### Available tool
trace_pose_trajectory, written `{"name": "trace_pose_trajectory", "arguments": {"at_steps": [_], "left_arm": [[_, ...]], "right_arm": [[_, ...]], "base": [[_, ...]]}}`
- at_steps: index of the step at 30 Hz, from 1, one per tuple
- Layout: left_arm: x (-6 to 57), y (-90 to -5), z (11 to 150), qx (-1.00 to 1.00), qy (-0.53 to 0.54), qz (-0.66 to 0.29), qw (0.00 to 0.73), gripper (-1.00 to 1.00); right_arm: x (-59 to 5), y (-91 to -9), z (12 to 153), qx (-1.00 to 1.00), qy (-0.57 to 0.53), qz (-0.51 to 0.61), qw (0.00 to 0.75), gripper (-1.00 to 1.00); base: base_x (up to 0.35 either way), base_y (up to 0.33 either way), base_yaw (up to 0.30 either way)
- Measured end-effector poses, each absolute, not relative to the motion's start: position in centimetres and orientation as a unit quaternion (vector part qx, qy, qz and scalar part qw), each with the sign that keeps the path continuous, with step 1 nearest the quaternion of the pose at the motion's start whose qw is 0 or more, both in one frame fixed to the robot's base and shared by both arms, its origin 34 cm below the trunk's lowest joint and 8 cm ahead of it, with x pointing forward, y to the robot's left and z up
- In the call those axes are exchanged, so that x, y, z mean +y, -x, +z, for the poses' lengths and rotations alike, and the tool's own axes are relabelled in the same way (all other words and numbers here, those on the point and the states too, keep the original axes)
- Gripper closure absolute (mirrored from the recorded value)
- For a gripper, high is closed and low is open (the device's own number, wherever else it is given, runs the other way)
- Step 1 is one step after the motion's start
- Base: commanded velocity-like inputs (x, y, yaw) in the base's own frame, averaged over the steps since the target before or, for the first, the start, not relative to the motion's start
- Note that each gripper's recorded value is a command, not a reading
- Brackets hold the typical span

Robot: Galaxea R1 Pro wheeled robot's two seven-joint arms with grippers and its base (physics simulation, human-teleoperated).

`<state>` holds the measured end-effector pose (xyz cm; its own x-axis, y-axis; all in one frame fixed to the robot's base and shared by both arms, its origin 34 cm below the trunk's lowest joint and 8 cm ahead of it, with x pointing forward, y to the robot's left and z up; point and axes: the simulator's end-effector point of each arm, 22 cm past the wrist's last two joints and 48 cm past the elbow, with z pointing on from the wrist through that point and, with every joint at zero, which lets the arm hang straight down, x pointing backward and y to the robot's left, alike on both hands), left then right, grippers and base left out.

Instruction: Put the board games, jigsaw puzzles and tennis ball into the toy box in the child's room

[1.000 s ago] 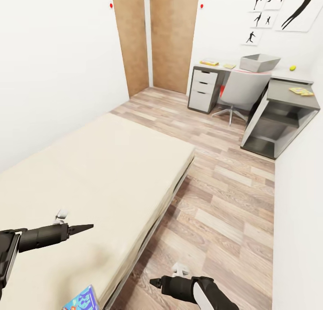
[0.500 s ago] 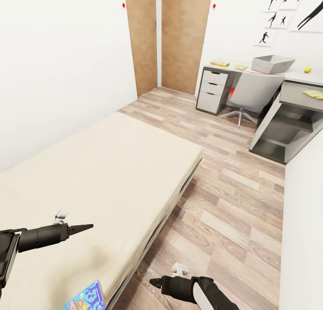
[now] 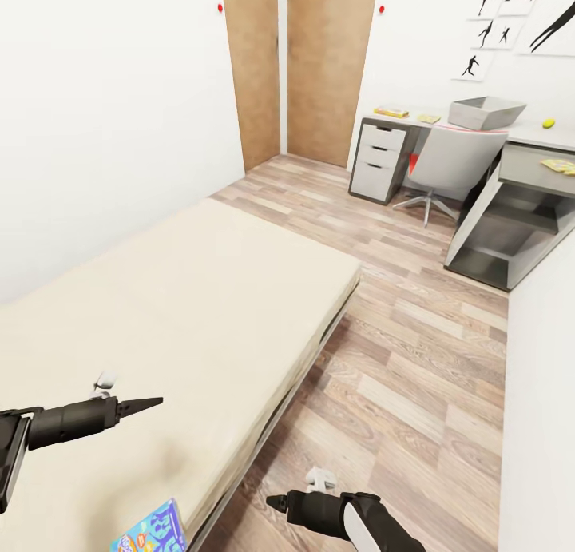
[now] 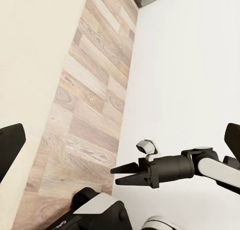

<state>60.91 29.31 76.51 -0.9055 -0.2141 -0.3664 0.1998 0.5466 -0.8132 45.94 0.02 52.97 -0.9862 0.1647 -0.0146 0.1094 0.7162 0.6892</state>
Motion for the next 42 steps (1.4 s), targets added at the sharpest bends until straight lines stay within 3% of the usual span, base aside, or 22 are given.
{"name": "trace_pose_trajectory", "arguments": {"at_steps": [42], "left_arm": [[30.0,-60.8,69.8,0.858,0.028,-0.471,0.204,-1.00]], "right_arm": [[1.0,-46.4,46.2,0.923,-0.072,0.375,0.053,-1.00]], "base": [[0.000,0.000,0.000]]}}
